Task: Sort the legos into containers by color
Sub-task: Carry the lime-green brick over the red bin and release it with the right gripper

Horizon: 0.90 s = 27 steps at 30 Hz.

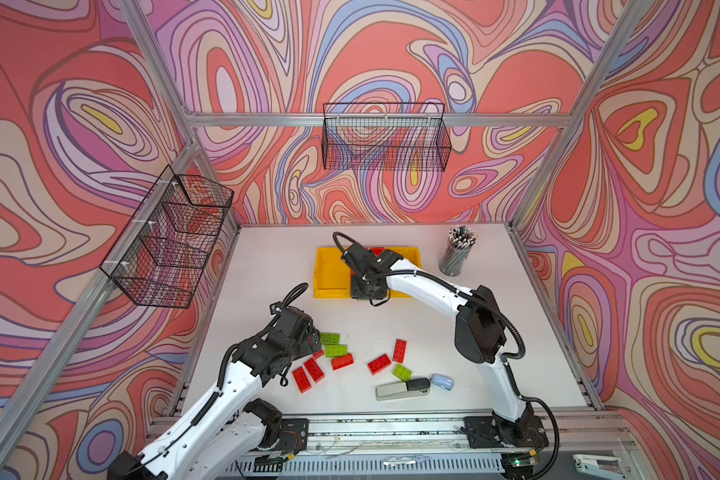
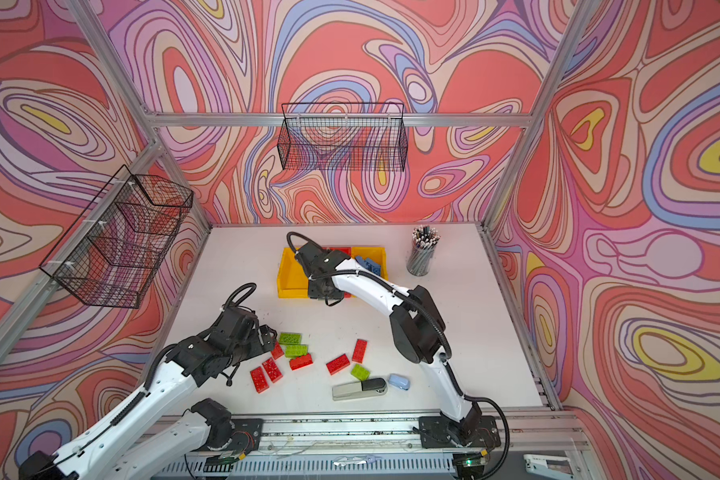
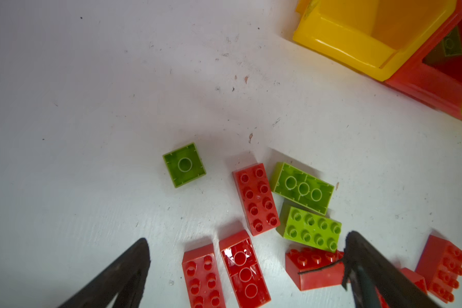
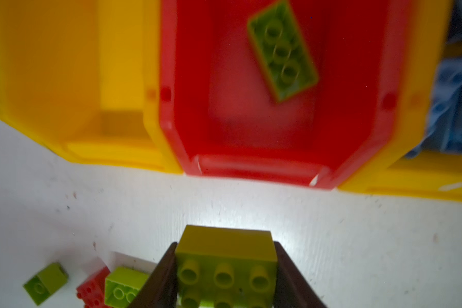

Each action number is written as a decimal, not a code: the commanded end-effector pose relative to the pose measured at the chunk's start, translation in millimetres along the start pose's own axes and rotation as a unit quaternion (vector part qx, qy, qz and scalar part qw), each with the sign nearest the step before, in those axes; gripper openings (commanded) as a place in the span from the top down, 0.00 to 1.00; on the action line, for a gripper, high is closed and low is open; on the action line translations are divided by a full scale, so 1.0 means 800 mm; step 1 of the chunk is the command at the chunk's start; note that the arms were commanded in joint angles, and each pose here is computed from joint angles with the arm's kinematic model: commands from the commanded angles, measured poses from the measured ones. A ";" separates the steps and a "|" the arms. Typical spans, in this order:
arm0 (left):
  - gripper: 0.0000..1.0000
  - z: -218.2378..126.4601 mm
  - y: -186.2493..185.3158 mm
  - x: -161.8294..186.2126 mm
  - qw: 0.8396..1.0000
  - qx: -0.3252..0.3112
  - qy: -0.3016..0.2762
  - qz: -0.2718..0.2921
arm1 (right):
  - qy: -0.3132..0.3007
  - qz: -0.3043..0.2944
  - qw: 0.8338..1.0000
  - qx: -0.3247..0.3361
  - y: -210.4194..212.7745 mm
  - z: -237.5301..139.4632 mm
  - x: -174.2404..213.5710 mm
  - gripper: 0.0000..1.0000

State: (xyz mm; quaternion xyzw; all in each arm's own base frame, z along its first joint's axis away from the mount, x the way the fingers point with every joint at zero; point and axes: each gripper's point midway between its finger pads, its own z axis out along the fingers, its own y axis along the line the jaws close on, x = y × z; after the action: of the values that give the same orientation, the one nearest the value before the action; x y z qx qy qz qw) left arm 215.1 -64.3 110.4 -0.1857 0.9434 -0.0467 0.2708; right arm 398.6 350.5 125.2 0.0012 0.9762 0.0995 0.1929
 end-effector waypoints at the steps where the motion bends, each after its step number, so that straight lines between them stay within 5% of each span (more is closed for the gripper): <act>1: 0.01 0.003 -0.036 -0.023 0.999 0.033 -0.005 -0.011 | 0.002 -0.043 0.999 0.023 -0.034 0.016 -0.038 0.63; 7: 0.06 0.026 -0.059 -0.038 1.000 0.018 0.006 -0.009 | -0.001 -0.054 0.999 -0.002 -0.053 0.043 -0.085 0.62; 20: 0.07 0.048 -0.081 -0.047 0.999 0.000 0.031 0.036 | -0.010 -0.067 0.997 -0.023 -0.046 0.060 -0.098 0.58; 23: 0.07 0.048 -0.082 -0.046 0.999 0.003 0.032 0.039 | -0.014 -0.063 0.997 -0.032 -0.040 0.057 -0.101 0.45; 27: 0.07 0.050 -0.080 -0.037 0.998 0.002 0.050 0.048 | -0.027 -0.057 0.997 -0.047 -0.031 0.039 -0.109 0.09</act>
State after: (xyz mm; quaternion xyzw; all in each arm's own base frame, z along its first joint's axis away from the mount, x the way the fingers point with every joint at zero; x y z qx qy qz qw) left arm 280.9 -110.2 102.5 -0.1481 0.9593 -0.0451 0.2360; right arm 489.8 322.1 113.2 -0.0627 0.9675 0.1193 0.2141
